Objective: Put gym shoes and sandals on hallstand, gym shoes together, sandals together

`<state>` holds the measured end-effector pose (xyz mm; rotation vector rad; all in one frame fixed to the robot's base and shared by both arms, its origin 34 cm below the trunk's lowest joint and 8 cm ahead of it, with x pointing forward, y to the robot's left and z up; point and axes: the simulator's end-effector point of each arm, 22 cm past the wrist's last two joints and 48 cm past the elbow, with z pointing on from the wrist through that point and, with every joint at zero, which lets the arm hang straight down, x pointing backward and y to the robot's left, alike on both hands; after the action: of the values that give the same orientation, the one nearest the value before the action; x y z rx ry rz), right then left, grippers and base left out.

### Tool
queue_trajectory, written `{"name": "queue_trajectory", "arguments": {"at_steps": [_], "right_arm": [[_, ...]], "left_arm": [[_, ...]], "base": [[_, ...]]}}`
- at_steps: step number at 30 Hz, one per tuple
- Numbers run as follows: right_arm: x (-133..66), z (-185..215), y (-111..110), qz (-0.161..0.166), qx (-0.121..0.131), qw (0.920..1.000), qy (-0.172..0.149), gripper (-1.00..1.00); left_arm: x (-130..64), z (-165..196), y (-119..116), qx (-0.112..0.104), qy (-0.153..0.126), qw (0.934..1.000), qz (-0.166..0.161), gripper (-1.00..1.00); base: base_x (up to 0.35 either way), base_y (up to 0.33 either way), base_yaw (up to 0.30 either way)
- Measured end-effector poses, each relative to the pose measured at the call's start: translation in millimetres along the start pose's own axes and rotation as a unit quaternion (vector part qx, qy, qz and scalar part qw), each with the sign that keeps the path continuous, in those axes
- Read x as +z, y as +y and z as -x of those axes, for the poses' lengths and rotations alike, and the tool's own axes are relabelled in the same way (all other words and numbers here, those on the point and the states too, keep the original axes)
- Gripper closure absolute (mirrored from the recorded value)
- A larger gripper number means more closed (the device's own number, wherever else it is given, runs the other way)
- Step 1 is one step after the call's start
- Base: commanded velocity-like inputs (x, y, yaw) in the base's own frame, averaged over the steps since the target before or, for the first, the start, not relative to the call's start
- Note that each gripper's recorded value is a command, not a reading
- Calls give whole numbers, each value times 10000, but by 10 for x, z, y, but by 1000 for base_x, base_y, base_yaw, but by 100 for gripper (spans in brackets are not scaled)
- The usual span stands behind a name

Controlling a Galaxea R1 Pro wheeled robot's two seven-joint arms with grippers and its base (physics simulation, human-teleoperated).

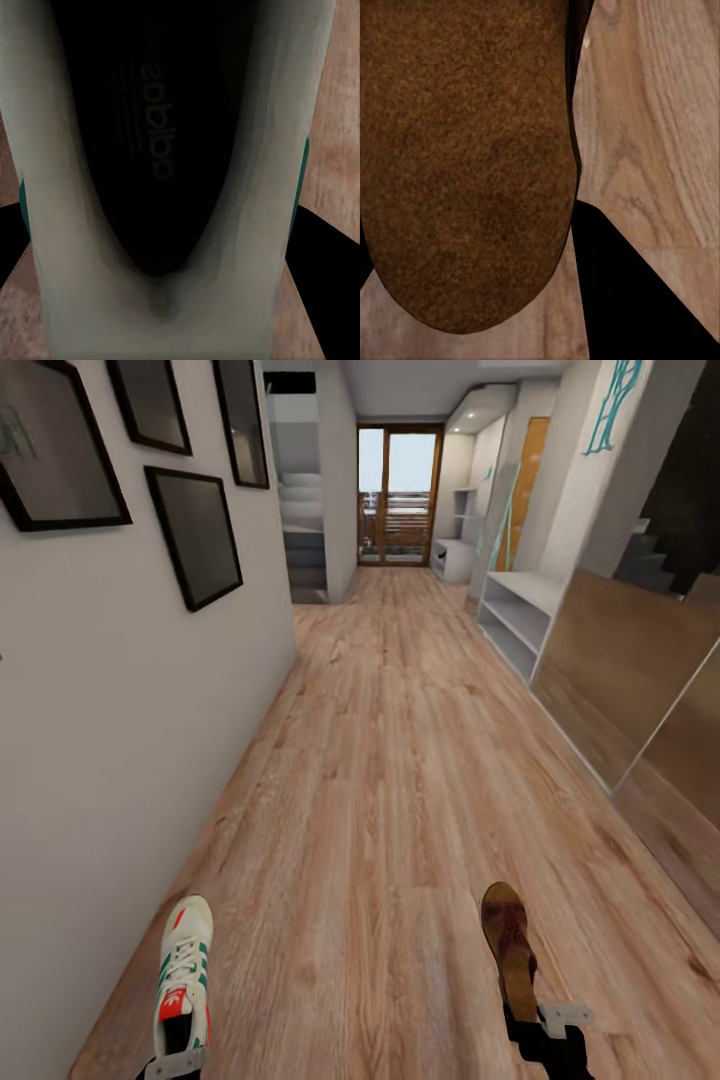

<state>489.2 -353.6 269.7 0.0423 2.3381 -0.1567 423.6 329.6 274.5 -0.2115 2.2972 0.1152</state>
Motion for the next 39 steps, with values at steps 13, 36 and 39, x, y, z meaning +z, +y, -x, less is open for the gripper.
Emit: {"name": "queue_trajectory", "arguments": {"at_steps": [13, 36, 39], "right_arm": [[-3, 20, -9, -4, -2, 10000, -21, 100], [-5, 17, -12, -5, -5, 10000, -15, 100], [-6, 28, -13, -6, -3, 10000, -26, 100]], "left_arm": [[-6, -15, -37, 52, 20, 10000, -54, 100], [-7, -14, -35, 42, 18, 10000, -50, 100], [-5, 2, -35, 34, 1, 10000, -48, 100]], "base": [[338, -19, 54], [335, -80, 0], [339, -1, 0]]}}
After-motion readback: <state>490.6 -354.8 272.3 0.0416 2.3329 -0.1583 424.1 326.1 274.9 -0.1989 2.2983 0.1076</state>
